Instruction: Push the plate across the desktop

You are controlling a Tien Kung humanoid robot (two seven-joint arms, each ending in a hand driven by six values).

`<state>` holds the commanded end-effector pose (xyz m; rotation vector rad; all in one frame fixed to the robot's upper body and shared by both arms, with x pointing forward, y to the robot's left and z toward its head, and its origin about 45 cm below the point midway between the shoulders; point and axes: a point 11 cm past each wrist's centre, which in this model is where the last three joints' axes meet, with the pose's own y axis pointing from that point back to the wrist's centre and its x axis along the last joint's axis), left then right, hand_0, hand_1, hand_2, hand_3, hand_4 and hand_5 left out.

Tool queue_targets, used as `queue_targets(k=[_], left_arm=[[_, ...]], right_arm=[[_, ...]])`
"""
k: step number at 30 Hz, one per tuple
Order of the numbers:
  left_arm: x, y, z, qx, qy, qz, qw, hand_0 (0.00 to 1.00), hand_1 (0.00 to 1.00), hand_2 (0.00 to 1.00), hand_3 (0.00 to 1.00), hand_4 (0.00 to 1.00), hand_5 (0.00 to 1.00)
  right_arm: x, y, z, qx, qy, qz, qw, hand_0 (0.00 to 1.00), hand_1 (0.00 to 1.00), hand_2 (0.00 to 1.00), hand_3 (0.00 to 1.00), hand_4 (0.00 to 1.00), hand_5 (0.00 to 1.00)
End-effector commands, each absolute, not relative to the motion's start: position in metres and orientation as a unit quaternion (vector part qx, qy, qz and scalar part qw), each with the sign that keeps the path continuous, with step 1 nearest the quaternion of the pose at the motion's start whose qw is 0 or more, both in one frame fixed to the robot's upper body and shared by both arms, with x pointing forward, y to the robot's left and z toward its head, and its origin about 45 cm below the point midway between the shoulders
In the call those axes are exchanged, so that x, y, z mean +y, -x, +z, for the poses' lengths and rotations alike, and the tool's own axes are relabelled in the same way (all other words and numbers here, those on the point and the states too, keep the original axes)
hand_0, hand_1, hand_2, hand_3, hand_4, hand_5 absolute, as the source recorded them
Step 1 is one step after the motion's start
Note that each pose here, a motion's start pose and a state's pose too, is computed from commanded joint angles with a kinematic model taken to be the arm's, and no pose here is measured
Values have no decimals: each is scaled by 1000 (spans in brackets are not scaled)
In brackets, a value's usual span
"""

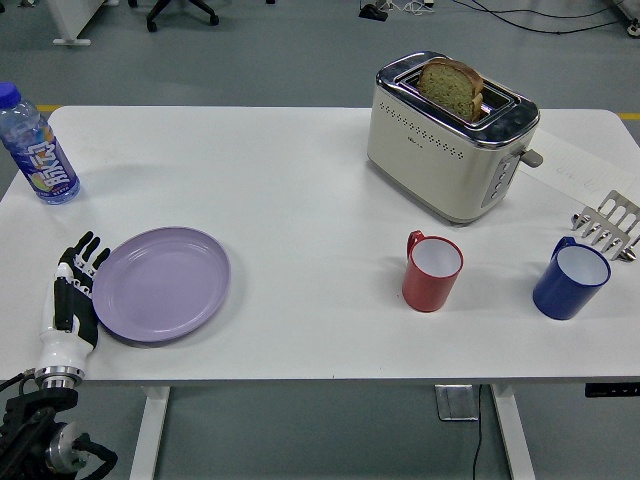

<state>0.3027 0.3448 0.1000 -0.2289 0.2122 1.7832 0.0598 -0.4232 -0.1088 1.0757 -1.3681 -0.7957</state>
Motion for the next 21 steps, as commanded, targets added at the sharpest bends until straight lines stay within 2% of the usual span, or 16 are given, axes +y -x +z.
queue_targets(k=[21], left_arm=[[312, -310, 101, 90, 119, 766, 625, 906, 926, 960, 886, 472, 998]], right_arm=[[-424, -60, -109, -584, -460, -339, 577, 603, 545, 650, 614, 138, 351]])
